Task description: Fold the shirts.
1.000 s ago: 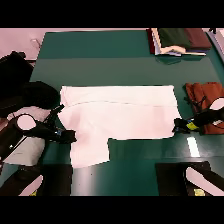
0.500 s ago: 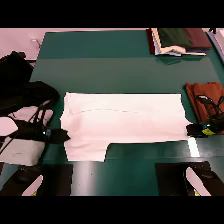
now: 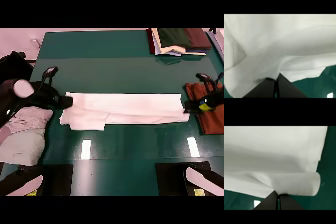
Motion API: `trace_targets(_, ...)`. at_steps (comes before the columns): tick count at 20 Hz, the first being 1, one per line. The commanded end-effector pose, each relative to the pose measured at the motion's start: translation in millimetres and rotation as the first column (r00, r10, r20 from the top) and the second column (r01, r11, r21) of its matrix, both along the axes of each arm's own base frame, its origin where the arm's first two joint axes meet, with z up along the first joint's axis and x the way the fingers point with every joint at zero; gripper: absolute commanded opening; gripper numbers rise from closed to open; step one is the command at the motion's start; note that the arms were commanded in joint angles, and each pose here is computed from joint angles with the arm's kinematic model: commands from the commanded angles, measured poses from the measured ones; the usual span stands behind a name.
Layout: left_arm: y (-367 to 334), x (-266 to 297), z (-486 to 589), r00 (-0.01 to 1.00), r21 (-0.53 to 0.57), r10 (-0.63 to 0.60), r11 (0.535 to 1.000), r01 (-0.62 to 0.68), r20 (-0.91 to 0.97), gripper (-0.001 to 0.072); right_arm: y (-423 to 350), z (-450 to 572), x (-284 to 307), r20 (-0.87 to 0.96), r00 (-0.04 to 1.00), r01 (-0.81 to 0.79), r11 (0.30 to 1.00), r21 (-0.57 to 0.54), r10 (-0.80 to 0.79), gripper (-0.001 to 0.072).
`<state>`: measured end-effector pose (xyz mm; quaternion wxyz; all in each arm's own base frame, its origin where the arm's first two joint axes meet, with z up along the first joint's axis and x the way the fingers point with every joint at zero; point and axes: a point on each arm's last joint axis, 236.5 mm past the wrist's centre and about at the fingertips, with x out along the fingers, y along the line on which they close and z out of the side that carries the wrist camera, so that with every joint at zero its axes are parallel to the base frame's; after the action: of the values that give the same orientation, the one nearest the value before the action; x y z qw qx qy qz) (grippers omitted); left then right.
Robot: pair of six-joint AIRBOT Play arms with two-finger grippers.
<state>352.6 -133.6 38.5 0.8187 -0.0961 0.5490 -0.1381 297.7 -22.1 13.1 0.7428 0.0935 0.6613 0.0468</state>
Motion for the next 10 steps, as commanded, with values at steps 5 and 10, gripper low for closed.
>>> trace_targets(5,-11.8,98.6,-5.3,0.995,0.005,0.027,1.000,-0.027,0.096,0.0024,-3.1,-14.6,84.6,0.011,1.000,0.014,0.997,0.076,-0.015,0.0018)
trace_targets(10,-13.5,104.9,8.7,0.992,-0.006,0.032,0.999,-0.031,0.125,0.0539,-8.5,-6.7,122.5,0.101,0.991,0.058,0.966,0.251,-0.086,0.0452)
